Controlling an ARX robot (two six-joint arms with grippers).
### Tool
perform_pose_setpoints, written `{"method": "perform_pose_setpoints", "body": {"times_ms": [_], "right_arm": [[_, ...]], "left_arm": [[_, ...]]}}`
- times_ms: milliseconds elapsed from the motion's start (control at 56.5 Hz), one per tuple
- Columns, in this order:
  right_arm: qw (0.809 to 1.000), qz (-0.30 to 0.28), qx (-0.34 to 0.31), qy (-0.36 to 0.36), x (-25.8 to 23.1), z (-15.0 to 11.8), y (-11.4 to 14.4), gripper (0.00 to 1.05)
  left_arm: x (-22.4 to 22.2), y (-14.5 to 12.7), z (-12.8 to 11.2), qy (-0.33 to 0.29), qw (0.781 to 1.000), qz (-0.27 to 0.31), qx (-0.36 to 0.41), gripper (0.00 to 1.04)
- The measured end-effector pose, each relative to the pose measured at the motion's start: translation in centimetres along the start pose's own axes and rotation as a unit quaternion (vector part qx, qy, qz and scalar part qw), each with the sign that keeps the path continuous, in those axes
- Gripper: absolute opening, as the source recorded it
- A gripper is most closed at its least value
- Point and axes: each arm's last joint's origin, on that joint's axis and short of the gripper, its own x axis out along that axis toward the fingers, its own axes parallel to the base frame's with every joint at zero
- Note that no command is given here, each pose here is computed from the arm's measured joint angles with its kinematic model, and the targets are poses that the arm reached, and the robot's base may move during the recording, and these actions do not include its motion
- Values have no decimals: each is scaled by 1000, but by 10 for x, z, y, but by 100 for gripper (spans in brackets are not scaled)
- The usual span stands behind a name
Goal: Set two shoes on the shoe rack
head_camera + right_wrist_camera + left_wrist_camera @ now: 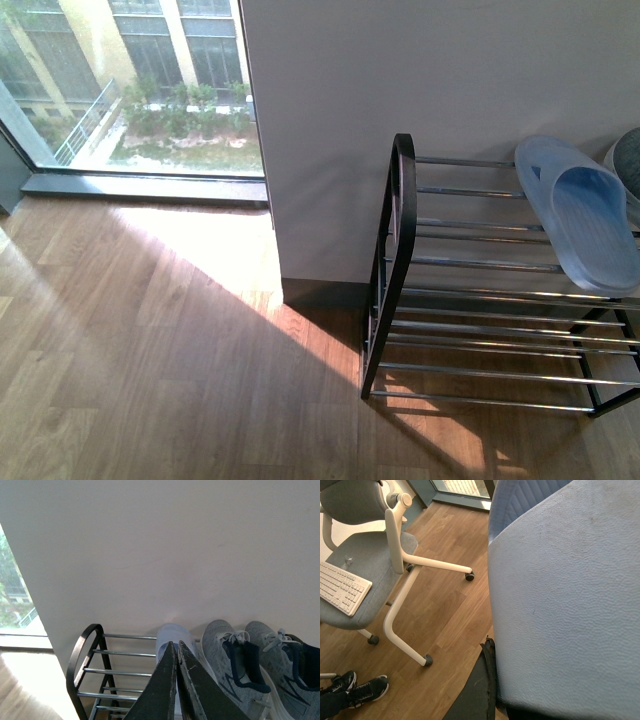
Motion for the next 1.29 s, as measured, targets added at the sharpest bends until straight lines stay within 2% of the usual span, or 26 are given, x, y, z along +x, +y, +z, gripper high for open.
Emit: {"method": "perform_pose_setpoints", "body": {"times_ms": [301,673,850,956,1027,1151,1222,1292], "right_arm": [[1000,0,0,18,-12,-5,0,1],[1000,-1,0,3,-17,-3,0,2],[1000,-1,0,3,-17,-3,0,31],[1000,-1,0,3,-17,-3,0,45],[1000,-1,0,3,-17,-3,0,61],[1000,2,0,3,-17,-3,0,78],[1000,1,0,3,-17,-3,0,94],[1000,1,0,3,-17,-3,0,96]], "left_arm": [[0,0,0,0,1000,0,0,2],[0,0,0,0,1000,0,0,2],[0,0,0,0,1000,0,0,2],[0,0,0,0,1000,0,0,2],[0,0,0,0,1000,0,0,2],[0,0,0,0,1000,2,0,2],[0,0,0,0,1000,1,0,2],[0,0,0,0,1000,2,0,2]]}}
